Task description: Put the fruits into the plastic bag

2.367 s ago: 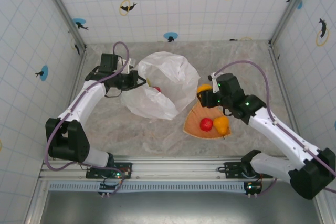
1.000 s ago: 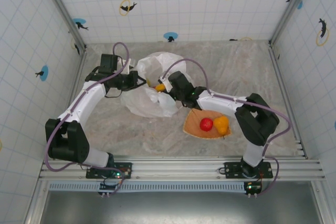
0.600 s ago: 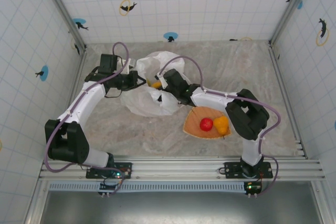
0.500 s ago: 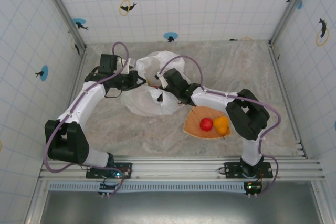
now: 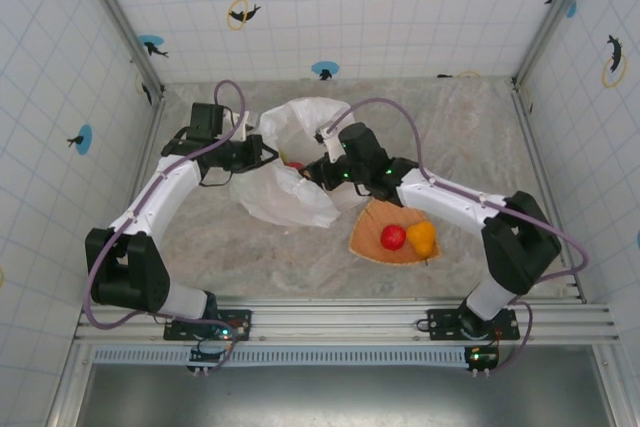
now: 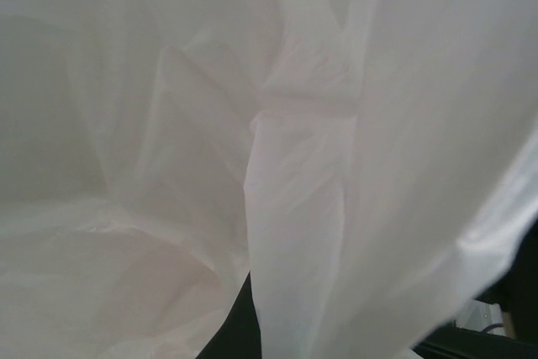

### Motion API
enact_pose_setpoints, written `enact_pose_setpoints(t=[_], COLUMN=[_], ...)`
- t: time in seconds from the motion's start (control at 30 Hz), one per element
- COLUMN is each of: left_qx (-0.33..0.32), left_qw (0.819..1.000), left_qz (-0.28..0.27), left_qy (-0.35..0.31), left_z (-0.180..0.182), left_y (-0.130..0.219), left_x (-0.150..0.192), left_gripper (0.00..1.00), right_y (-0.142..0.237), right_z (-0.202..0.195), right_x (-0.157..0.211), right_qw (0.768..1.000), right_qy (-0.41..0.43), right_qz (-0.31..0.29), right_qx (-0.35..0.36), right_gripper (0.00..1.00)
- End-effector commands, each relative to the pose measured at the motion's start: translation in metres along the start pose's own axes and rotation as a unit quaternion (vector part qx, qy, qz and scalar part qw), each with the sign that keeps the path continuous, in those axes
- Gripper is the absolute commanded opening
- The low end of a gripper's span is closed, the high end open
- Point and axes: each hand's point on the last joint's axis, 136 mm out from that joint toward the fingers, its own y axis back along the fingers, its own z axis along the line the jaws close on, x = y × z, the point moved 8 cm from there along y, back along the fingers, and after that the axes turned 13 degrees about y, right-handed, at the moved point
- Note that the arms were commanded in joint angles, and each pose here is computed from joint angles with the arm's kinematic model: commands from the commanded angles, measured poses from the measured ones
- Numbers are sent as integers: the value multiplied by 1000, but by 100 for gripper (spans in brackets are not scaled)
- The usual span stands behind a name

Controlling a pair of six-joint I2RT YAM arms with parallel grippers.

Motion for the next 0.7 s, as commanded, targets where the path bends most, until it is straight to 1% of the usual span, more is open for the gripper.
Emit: enact_pose_setpoints(t=[0.0,0.13,0.27,0.43,0.53,0.6,0.67], left_qx=[9,5,4,4,4,4,5], left_qw=[1000,1000,1000,1000,1000,1000,1000], left_qz=[-4,-4,-4,-6,-5,-6,-7], left_qy=[-2,-2,-2,-3,-2,-3,-1], left_z=[0,3,3,2,3,3,5], left_y=[1,-1,-2,-1,-2,-2,-3], left_x=[0,1,0,0,0,0,0], left_gripper=[0,0,0,0,0,0,0], right_y=[24,48,67,94,114,127,140], right_z=[4,2,-3,-7,-8,-12,-18], right_x=[6,7,10,18,26,35,51], right_qw=[999,997,997,997,998,996,986], right_qy=[-5,-22,-37,-46,-50,-65,-86], right_qz=[4,-21,-34,-24,10,50,105], right_qx=[-35,-67,-65,-55,-21,28,96], right_gripper=[85,81,78,77,77,78,77])
